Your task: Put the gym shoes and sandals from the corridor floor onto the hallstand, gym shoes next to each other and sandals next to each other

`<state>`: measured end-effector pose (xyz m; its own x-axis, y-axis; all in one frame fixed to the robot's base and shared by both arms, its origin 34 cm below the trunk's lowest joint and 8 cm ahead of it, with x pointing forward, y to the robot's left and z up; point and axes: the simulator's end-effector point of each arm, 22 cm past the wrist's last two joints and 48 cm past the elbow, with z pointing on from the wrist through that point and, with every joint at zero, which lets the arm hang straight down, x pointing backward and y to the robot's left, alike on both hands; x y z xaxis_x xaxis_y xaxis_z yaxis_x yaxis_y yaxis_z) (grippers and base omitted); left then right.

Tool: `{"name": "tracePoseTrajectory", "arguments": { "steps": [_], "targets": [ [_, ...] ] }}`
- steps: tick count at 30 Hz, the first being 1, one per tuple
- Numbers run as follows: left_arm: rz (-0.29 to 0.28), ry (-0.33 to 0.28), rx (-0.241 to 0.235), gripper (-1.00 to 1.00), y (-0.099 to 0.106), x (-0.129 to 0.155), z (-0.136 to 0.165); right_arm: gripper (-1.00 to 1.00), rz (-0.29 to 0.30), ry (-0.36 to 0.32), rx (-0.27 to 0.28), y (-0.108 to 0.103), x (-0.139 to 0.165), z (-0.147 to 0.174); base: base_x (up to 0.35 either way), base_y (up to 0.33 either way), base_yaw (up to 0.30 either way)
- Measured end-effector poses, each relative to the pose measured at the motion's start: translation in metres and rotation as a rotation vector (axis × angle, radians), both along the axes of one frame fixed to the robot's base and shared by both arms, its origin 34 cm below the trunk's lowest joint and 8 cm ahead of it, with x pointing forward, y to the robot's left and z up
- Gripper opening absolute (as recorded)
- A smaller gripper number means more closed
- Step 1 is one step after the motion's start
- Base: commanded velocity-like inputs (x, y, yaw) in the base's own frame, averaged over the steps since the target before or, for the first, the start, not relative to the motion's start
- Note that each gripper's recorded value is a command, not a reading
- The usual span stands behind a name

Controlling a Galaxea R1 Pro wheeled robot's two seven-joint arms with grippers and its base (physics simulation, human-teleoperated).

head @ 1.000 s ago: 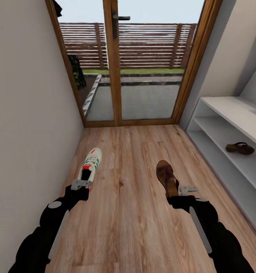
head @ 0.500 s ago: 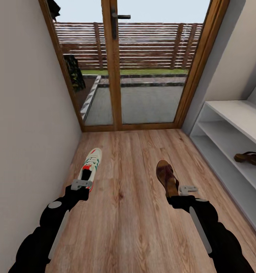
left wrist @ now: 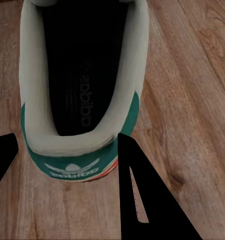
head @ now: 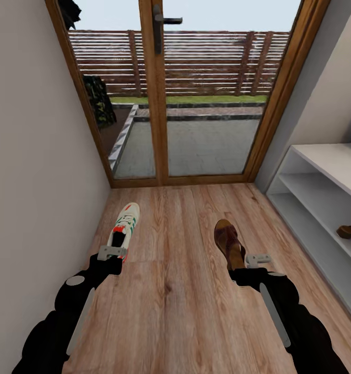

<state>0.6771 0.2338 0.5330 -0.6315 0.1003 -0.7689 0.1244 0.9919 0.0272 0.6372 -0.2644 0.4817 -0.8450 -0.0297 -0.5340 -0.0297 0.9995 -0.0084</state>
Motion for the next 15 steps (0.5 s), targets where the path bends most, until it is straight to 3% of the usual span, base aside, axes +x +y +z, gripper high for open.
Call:
{"name": "tracePoseTrajectory", "arguments": {
  "steps": [15],
  "targets": [
    [0.000,-0.001,0.000,-1.00,-0.0001,0.0004,0.0002,-1.00,0.000,0.000,0.000,0.0001,0.0000,0.0000,0.320,0.045,0.000]
  ]
}}
